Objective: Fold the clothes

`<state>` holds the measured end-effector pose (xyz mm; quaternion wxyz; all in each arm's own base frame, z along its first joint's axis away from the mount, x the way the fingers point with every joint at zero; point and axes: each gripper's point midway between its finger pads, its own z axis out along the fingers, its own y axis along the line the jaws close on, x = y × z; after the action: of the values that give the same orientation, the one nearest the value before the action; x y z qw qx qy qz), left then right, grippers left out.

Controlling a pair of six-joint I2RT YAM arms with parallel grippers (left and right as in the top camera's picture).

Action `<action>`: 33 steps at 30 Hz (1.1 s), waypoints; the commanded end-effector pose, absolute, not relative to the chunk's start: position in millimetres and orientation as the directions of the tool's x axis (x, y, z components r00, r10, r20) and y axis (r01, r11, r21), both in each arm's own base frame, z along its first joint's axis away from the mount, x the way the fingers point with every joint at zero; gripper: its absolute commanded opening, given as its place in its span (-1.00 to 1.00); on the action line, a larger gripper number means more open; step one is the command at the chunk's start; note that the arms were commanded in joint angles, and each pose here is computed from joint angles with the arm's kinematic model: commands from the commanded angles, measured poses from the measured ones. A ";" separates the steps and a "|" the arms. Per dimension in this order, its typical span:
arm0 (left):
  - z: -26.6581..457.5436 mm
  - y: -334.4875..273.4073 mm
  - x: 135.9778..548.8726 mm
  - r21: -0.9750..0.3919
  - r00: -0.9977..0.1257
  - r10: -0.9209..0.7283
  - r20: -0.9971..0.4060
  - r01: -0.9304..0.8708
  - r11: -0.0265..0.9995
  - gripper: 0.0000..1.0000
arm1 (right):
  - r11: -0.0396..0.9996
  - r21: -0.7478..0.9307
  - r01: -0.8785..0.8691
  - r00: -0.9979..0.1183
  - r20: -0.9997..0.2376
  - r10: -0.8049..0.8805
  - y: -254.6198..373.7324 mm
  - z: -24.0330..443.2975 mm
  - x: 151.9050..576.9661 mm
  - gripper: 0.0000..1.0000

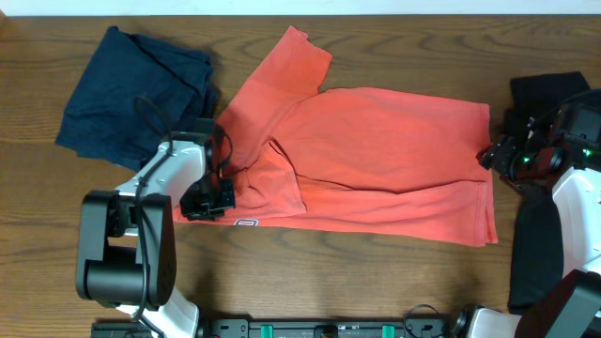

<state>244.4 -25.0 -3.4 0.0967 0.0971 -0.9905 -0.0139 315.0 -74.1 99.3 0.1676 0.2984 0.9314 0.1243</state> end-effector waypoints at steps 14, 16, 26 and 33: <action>11.3 -28.6 253.0 -0.002 -0.972 -0.191 0.135 -0.193 0.981 -0.88 | 0.668 0.074 0.741 -0.672 0.083 0.736 -72.2 10.2 239.5 -0.57; 11.4 -28.7 253.2 -0.002 -0.972 -0.191 0.134 -0.193 0.981 -0.88 | 0.661 0.059 0.748 -0.664 0.105 0.741 -70.1 -1.9 232.0 -0.45; 13.2 -27.6 241.4 0.011 -0.965 -0.192 0.180 -0.193 0.981 -0.88 | 0.569 -0.160 0.807 -0.574 0.016 0.819 -122.4 0.8 204.2 -0.80; 23.6 -32.7 237.5 -0.018 -0.963 -0.191 0.189 -0.198 0.980 -0.88 | 0.574 -0.093 0.814 -0.579 -0.053 0.813 -126.9 38.1 225.2 -0.61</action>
<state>232.2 -29.8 11.8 0.1104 0.1013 -0.9887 0.0030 207.5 -113.9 14.3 -0.0502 0.4535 0.8888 -0.0437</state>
